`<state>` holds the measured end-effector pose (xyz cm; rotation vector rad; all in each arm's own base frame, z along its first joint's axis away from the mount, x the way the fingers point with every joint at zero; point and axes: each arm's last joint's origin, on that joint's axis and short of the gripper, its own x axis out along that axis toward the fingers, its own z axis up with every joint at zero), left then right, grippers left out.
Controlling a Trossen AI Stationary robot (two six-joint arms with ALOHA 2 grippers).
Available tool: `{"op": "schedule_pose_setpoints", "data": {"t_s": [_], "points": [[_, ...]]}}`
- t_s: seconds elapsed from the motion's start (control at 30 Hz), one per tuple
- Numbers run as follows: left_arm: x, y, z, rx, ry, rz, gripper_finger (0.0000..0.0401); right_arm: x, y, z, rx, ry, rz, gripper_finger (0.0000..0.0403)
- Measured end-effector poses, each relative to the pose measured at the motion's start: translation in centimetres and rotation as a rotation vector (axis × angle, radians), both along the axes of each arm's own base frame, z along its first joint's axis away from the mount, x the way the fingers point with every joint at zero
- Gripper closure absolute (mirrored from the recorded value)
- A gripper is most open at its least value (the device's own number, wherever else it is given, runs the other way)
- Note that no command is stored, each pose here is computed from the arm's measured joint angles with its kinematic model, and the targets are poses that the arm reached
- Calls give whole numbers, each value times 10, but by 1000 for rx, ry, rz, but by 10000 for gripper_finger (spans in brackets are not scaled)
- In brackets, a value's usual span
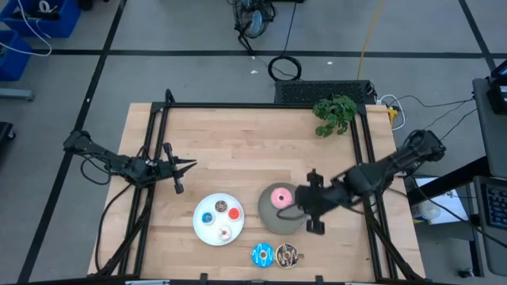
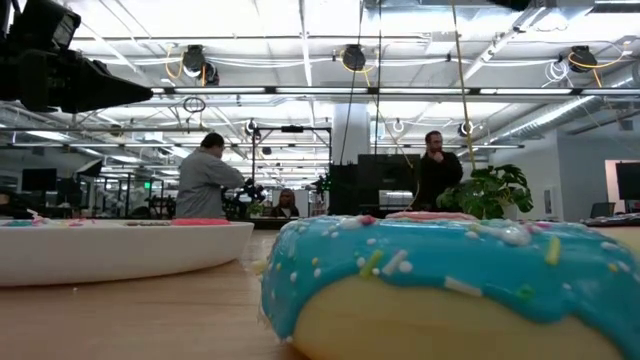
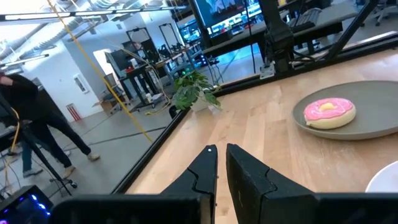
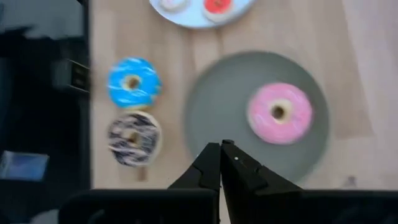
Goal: Pick & Place donuts
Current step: Put the large black donut on the gray plate
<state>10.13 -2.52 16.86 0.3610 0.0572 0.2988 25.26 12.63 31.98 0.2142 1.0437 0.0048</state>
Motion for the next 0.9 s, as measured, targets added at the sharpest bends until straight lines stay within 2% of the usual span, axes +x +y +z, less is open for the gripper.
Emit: {"op": "schedule_pose_setpoints", "data": {"t_s": [0.13,0.33,0.63,0.8,0.9], "points": [[0,0,0,-9,-3,0,359,-3,24,-1,17,-55,13,402],[0,0,0,-24,-7,0,359,-2,48,-18,12,-16,9,403],[0,0,0,-23,-4,0,359,17,80,-44,11,-8,50,403],[0,0,0,-23,-3,0,359,34,102,-42,53,9,92,403],[0,0,0,-23,-3,1,359,44,113,-40,-2,84,100,403]]}}
